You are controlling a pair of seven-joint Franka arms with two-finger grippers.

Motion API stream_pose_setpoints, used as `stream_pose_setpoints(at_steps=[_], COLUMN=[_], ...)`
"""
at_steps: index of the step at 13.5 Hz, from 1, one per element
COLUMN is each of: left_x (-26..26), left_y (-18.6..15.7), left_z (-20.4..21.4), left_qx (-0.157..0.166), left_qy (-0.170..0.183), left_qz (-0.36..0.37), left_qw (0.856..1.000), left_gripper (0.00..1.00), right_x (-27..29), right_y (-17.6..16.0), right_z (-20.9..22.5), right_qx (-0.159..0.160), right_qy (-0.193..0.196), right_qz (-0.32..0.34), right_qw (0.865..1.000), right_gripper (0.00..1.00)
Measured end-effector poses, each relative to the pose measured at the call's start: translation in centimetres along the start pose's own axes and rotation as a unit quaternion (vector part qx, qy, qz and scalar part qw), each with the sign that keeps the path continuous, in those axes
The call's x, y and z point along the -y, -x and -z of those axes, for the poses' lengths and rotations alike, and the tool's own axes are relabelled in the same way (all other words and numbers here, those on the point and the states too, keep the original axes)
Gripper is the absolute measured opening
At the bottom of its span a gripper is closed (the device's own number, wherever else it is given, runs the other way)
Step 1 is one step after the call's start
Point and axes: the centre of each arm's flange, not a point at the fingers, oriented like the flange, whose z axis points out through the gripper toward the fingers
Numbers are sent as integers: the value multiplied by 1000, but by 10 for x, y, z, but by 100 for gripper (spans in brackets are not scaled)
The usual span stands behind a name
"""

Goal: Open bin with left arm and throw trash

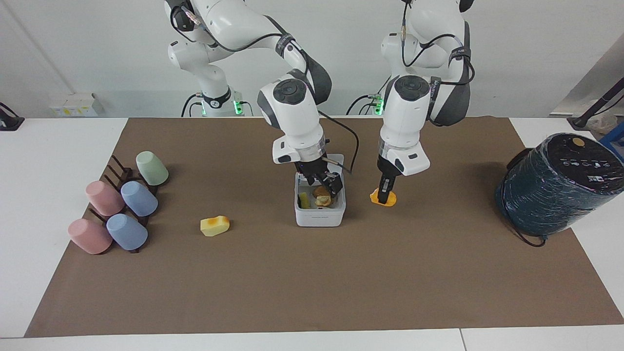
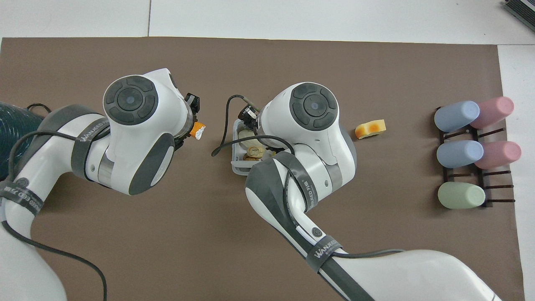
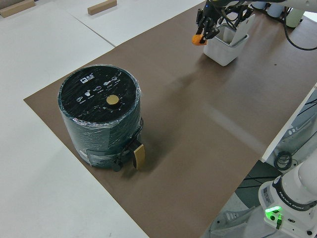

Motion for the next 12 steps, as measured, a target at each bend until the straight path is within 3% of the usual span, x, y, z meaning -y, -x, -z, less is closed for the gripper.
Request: stream_pose_setpoints(at_steps=[2, 6, 9, 12], left_x=[-11, -17, -19, -18], left_y=[-9, -3, 31, 87], left_z=[17, 25, 26, 31], left_qx=[0, 3, 16, 39], left_qy=[10, 11, 13, 18], left_qz=[8, -5, -50, -132], left_qw=[1000, 1000, 999, 990], left_gripper=[40, 40, 40, 40], right_x=[-4, -36, -79, -127], right_y=[-20, -104, -168, -206], right_z=[13, 39, 35, 16], right_qx=[-10, -29, -35, -57], right_qy=[-7, -10, 6, -4], right_qz=[-2, 12, 9, -12], right_qw=[1000, 999, 999, 998], right_gripper=[100, 100, 100, 100])
